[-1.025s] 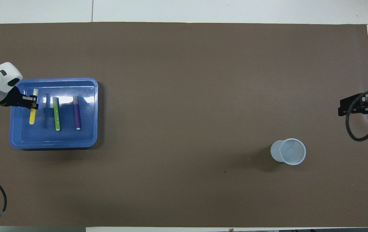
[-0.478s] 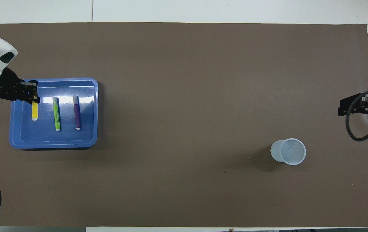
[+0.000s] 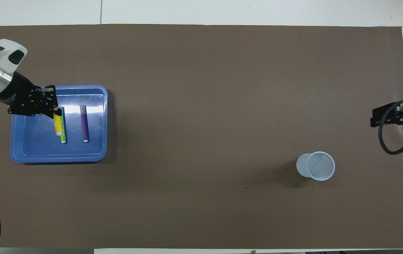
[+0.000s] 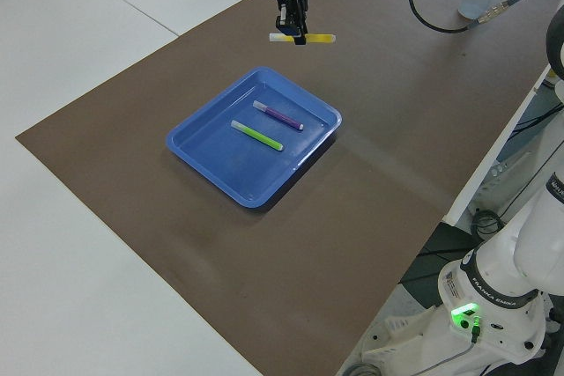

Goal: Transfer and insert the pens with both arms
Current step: 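Grasp the yellow pen with the left gripper and lift it out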

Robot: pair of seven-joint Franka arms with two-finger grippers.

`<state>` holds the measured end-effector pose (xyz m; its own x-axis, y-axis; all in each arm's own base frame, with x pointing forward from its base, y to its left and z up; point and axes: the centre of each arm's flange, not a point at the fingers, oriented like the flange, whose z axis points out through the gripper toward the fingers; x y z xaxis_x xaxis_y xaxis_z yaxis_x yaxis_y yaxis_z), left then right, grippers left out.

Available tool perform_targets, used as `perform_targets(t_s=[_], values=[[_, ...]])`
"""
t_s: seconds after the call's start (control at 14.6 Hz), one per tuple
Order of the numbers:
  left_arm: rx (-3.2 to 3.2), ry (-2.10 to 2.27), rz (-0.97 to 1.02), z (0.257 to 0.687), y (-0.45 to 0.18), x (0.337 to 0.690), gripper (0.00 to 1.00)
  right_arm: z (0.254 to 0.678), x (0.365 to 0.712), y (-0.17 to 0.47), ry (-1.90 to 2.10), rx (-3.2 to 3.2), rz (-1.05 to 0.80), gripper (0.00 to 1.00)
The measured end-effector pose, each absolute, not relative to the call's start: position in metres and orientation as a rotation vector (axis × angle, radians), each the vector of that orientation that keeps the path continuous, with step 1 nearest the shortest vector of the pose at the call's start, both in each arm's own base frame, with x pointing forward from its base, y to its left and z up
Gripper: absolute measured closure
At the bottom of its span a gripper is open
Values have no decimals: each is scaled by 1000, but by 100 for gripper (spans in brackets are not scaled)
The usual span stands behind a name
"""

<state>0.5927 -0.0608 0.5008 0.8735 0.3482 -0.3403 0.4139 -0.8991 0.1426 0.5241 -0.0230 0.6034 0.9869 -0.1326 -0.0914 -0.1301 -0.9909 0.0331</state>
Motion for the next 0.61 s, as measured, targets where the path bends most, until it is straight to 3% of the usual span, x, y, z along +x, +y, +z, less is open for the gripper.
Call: perform_targets(t_s=[0.61], values=[[2410,1246,-717,573,-194,543,83,601,521,-23,-206,3101,-192,0]])
